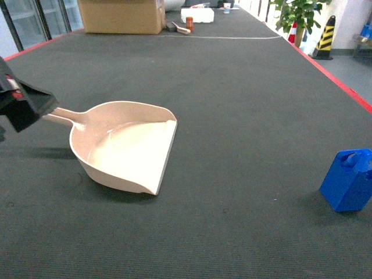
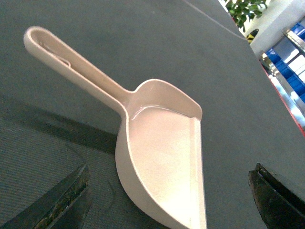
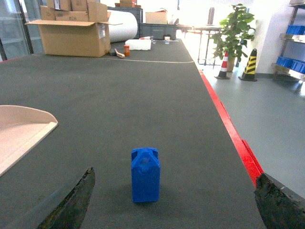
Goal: Place part in tray to right shelf
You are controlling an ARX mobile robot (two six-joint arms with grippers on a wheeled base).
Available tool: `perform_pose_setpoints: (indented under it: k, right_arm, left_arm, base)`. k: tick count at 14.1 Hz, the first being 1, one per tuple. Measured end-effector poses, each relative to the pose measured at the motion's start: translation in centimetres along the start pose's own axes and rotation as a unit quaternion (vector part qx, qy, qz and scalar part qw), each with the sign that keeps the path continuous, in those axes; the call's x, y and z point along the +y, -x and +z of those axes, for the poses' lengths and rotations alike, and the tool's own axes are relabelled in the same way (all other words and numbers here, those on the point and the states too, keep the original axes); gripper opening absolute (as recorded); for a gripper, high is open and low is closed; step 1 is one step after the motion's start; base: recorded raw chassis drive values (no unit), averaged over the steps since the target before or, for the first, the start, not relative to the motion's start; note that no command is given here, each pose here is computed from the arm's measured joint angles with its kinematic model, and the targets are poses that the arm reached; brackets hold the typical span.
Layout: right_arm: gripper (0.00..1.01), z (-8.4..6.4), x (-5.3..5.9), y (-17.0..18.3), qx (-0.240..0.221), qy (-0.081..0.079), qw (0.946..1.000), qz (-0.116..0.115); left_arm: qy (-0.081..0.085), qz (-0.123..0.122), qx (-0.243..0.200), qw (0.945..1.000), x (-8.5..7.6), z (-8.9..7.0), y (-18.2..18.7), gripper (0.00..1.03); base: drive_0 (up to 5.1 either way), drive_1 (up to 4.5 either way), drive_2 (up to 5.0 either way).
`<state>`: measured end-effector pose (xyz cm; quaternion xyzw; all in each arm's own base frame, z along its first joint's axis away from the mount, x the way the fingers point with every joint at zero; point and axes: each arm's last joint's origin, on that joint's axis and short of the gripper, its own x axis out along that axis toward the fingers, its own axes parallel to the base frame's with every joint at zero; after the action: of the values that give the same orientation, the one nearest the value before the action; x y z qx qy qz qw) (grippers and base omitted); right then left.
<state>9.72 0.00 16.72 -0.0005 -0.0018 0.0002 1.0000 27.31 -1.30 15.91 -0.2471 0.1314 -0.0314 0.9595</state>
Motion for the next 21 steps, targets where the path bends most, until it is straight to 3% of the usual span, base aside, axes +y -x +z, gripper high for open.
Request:
perform_pose_setpoints:
  k: [1, 3, 5, 8, 10, 12, 16, 17, 18, 19, 21]
  right_arm:
    - [0.98, 0.0, 0.0, 0.0, 0.000, 0.000, 1.0000, 0.000]
    - [0.98, 0.0, 0.0, 0.0, 0.000, 0.000, 1.0000, 0.000]
    - [0.98, 0.0, 0.0, 0.0, 0.000, 0.000, 1.0000, 0.000]
    - [0.98, 0.0, 0.0, 0.0, 0.000, 0.000, 1.0000, 0.000]
    - [0.98, 0.0, 0.0, 0.0, 0.000, 0.000, 1.0000, 0.000]
    - [0.98, 0.0, 0.0, 0.0, 0.000, 0.000, 1.0000, 0.000]
    - [0.98, 0.0, 0.0, 0.0, 0.000, 0.000, 1.0000, 0.000]
    - [0.98, 0.0, 0.0, 0.0, 0.000, 0.000, 1.0000, 0.000]
    - [0.98, 0.0, 0.0, 0.0, 0.000, 0.000, 1.0000, 0.000]
    - [0.98, 0.0, 0.0, 0.0, 0.000, 0.000, 1.0000, 0.000]
    - [0.98, 0.0, 0.0, 0.0, 0.000, 0.000, 1.0000, 0.000]
  left_arm:
    - [0.009, 0.001, 0.005, 0.9999, 0.2, -0.1, -0.7, 0.98]
    - [0.070, 0.036, 0.034, 0.9963, 2.4, -0.5, -5.1, 0.98]
    - [0.109, 0.043, 0.028, 0.9927, 3.8, 0.1, -8.6, 0.98]
    - [0.145, 0.019, 0.012, 0.9892, 5.4, 2.1, -12.6, 0.98]
    - [0.166, 0.010, 0.018, 0.9859, 6.5, 2.5, -14.8, 0.98]
    - [0.201, 0.018, 0.016, 0.9794, 8.0, 2.9, -16.9, 0.97]
    - [0.222, -0.025, 0.024, 0.9745, 8.6, 3.5, -18.3, 0.49]
    - [0.233, -0.053, 0.018, 0.9708, 8.2, 3.4, -18.1, 0.30]
    - [0.257, -0.078, 0.012, 0.9633, 7.1, 3.6, -16.8, 0.19]
    - [0.254, -0.104, 0.003, 0.9617, 5.8, 4.1, -15.7, 0.17]
    - [0.246, -0.144, 0.011, 0.9585, 2.5, 3.4, -12.8, 0.16]
  base:
    - [0.0, 0.00, 0.0]
    - [0.0, 0.00, 0.0]
    - [0.0, 0.00, 0.0]
    - [0.0, 0.00, 0.0]
    - [0.0, 0.00, 0.0]
    - [0.0, 0.00, 0.0]
    - [0.0, 0.00, 0.0]
    - [0.0, 0.00, 0.0]
    - [0.0, 0.00, 0.0]
    - [0.0, 0.00, 0.0]
    - [0.0, 0.00, 0.0]
